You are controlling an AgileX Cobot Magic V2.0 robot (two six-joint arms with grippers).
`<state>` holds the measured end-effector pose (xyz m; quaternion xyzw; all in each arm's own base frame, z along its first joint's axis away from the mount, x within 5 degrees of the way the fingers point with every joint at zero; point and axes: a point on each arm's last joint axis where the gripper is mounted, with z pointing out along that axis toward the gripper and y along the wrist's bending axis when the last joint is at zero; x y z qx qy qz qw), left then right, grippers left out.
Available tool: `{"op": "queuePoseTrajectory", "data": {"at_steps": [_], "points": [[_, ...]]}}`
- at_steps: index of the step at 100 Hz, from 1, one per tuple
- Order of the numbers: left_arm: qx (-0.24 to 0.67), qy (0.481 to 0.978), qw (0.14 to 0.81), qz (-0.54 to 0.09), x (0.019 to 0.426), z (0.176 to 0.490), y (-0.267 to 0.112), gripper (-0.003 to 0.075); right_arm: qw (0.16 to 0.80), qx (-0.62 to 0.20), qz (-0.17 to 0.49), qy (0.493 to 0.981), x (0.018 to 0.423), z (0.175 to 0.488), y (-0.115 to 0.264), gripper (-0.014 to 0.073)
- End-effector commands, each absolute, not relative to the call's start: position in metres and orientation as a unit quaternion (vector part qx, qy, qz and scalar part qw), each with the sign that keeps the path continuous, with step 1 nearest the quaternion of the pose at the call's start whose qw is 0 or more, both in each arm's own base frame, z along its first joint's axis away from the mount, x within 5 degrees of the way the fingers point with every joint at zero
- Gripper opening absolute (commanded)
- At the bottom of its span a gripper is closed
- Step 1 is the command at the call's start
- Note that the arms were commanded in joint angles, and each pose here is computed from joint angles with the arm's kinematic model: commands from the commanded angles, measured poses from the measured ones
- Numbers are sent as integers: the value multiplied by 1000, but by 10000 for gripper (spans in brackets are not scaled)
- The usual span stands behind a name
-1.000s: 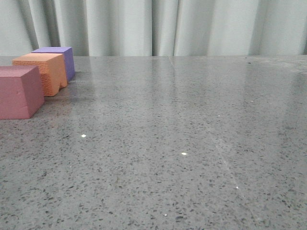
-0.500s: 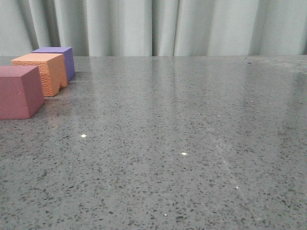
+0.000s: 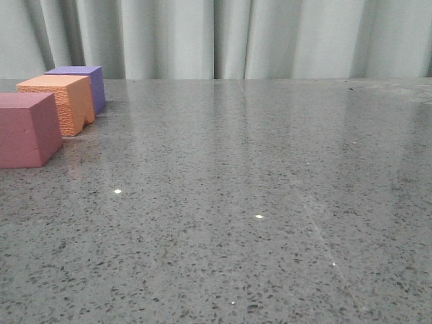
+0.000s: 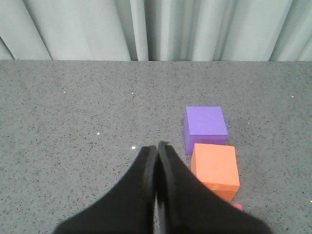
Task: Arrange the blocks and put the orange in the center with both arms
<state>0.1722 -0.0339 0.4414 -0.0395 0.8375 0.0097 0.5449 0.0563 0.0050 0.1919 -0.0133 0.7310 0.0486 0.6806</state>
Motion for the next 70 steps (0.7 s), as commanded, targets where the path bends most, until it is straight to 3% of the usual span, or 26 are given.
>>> {"op": "queuePoseTrajectory", "data": {"at_steps": [1, 39, 70], "points": [[-31, 816, 578, 6, 173, 454, -34, -19, 723, -12, 49, 689, 54, 205, 5, -67], [-25, 802, 596, -1, 159, 452, -29, -19, 723, -12, 49, 689, 54, 205, 5, -67], [45, 754, 655, -10, 129, 397, -22, -19, 723, -12, 49, 689, 54, 205, 5, -67]]}}
